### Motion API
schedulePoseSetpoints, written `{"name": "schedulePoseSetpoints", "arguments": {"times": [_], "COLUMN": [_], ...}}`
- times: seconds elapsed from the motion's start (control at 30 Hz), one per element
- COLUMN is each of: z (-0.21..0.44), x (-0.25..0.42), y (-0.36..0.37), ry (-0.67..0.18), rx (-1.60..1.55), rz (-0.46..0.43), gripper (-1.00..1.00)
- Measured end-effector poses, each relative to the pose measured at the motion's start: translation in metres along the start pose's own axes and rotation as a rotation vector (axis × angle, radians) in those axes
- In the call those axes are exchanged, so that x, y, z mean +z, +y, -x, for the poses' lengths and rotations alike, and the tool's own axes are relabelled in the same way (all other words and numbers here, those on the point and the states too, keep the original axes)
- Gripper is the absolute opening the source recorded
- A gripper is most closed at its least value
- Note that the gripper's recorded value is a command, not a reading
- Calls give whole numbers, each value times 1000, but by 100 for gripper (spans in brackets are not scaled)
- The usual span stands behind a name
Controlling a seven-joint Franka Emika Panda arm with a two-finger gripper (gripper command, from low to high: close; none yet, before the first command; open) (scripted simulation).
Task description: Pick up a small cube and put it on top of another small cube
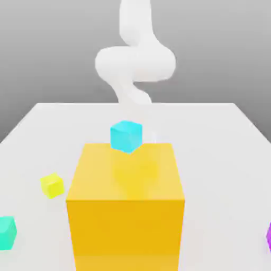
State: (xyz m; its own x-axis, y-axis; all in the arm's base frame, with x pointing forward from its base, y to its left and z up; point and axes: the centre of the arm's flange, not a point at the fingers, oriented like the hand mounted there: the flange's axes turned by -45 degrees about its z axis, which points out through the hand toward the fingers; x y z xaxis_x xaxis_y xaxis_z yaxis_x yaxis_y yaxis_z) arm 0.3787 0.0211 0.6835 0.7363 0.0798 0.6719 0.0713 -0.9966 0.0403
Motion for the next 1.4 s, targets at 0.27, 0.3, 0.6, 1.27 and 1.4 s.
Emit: {"name": "schedulePoseSetpoints", "arguments": {"times": [0.27,0.3,0.6,1.27,1.4], "z": [6,10,81,309,308], "x": [135,150,277,445,444], "y": [-82,-93,-208,-343,-343], "ry": [-185,-206,-384,-603,-604], "rx": [-319,-359,-733,-1218,-1219], "rz": [-90,-103,-251,-509,-509], "gripper": [0,0,0,-100,-100]}}
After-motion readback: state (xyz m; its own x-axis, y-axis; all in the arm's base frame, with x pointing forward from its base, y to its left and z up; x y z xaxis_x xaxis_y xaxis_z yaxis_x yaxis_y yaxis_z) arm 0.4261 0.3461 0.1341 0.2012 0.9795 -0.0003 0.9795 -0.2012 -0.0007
